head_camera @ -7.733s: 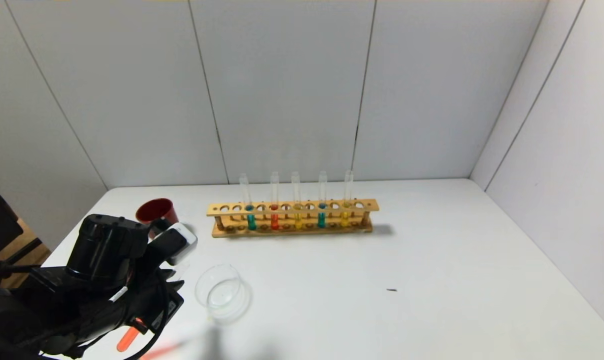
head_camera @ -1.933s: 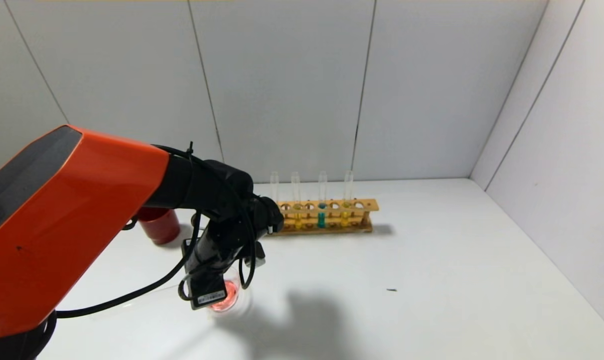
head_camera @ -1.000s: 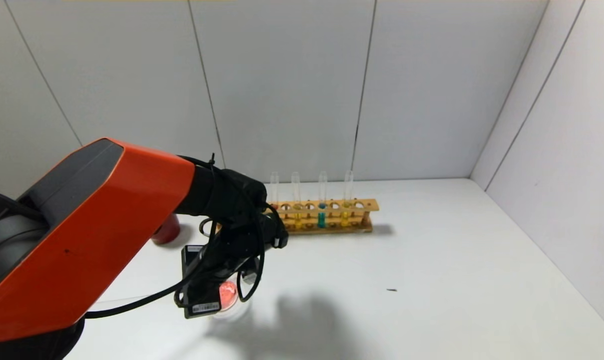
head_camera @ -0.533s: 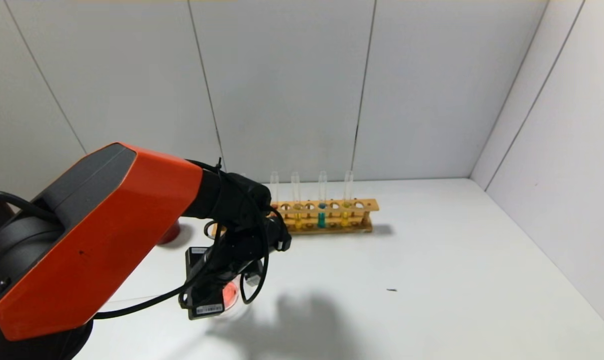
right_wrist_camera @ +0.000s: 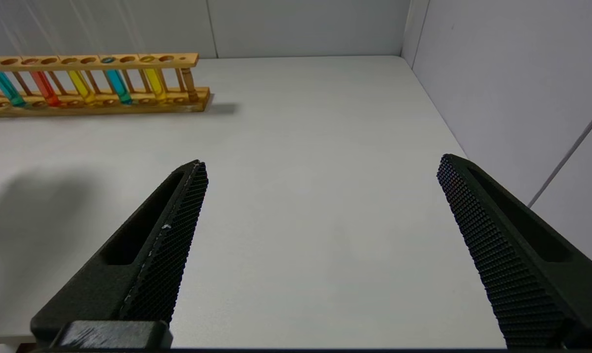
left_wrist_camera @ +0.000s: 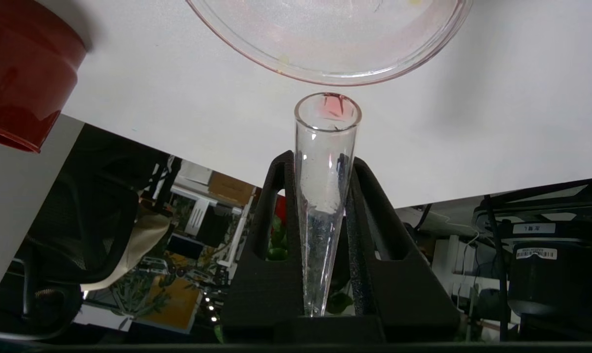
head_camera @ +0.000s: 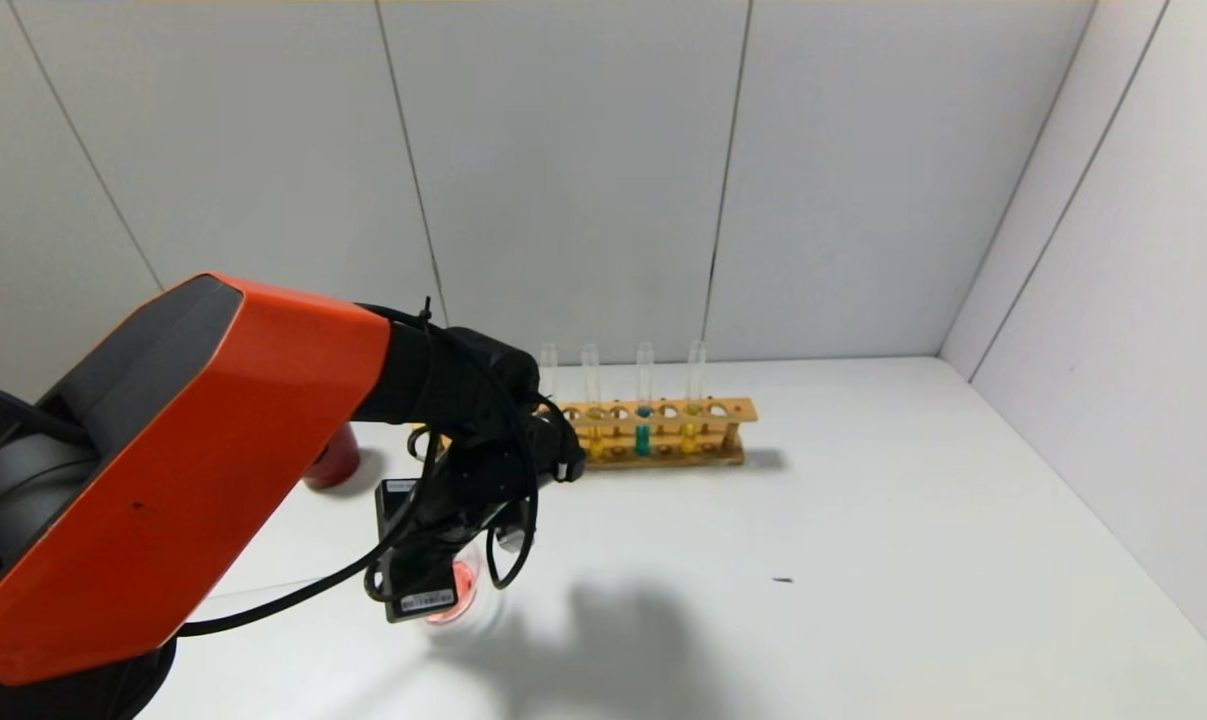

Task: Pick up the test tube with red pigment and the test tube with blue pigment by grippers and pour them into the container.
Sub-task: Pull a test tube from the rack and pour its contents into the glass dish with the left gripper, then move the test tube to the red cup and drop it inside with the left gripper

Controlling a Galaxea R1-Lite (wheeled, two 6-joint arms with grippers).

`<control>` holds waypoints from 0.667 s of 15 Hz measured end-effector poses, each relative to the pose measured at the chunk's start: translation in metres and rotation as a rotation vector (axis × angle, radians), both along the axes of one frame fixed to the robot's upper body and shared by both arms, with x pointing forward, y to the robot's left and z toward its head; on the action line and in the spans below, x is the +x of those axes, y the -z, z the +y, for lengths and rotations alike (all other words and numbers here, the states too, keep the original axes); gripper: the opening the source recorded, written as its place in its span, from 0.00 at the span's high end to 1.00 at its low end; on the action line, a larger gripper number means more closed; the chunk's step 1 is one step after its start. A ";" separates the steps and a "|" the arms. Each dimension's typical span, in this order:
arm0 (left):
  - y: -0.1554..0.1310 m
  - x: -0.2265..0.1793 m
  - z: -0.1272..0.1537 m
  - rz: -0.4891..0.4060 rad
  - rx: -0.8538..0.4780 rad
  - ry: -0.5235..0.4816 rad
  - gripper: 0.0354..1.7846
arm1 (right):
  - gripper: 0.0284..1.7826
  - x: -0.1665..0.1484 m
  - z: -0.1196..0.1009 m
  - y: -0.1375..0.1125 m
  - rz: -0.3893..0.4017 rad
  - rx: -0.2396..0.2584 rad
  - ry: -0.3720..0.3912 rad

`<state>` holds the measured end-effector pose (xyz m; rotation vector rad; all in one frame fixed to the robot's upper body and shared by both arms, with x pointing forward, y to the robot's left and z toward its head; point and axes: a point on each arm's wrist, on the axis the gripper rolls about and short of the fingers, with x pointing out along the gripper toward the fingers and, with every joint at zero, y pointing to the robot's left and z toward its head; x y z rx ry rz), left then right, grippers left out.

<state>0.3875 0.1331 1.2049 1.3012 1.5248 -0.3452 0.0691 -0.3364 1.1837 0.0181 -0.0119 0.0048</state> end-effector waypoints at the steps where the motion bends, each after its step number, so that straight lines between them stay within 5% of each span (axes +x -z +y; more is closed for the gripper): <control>1: -0.001 0.000 0.000 -0.004 -0.002 -0.002 0.84 | 0.04 0.000 0.000 0.000 0.000 0.000 0.000; 10: -0.018 -0.006 0.003 -0.159 -0.119 -0.236 0.84 | 0.04 0.000 0.000 0.000 0.000 0.000 0.000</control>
